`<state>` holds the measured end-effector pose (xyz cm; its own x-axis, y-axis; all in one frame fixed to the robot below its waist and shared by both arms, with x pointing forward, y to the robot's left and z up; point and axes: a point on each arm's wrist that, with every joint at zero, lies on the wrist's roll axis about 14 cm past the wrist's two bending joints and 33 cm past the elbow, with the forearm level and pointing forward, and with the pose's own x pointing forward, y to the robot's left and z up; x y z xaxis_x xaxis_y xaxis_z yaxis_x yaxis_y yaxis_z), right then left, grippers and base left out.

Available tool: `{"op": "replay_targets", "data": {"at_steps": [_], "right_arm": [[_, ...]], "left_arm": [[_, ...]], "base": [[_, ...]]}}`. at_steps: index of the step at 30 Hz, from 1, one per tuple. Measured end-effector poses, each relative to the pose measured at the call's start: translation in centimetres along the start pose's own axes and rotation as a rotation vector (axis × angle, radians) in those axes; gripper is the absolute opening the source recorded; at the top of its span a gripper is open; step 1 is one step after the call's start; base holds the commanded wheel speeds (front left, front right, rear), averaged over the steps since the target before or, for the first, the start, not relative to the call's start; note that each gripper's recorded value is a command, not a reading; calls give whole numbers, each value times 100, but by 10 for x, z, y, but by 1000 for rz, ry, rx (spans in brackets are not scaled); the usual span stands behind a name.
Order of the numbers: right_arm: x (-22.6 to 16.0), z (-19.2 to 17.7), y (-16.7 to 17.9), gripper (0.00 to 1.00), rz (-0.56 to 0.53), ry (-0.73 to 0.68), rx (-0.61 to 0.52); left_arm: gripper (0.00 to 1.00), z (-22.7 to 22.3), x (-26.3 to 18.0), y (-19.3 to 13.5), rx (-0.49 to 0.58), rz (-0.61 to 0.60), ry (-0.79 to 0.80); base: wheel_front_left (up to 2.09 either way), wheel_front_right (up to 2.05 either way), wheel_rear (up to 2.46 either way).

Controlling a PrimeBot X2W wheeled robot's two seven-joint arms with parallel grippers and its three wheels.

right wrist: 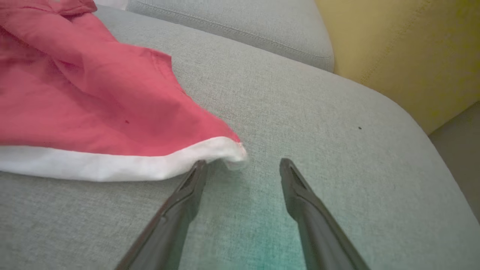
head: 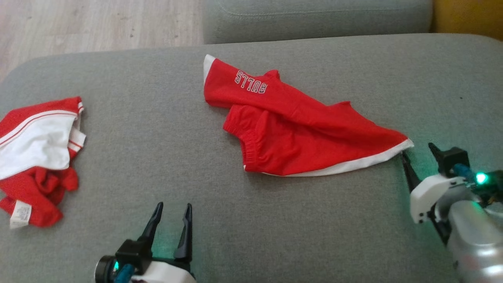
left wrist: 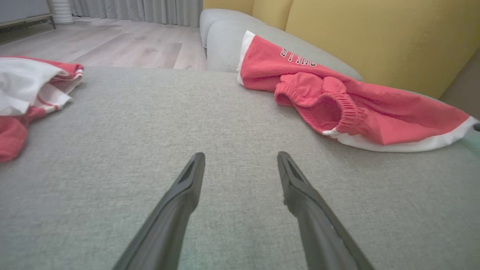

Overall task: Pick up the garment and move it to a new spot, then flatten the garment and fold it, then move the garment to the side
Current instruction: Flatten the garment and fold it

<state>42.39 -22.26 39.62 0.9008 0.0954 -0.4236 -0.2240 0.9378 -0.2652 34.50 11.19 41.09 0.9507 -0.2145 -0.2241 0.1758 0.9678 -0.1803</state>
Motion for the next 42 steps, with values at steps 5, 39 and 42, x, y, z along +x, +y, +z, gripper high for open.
{"op": "replay_targets", "data": {"at_steps": [5,39,42], "right_arm": [[-8,4,7,100,-34,-56,74],[-28,7,16,100,-100,-157,237],[-30,11,21,100,-89,-167,247]], "left_arm": [[100,4,10,-27,4,-105,-5],[0,9,86,-124,-15,-468,34],[0,26,83,-126,-14,-469,-20]], "base": [[0,0,0],[0,0,0],[0,0,0]]}}
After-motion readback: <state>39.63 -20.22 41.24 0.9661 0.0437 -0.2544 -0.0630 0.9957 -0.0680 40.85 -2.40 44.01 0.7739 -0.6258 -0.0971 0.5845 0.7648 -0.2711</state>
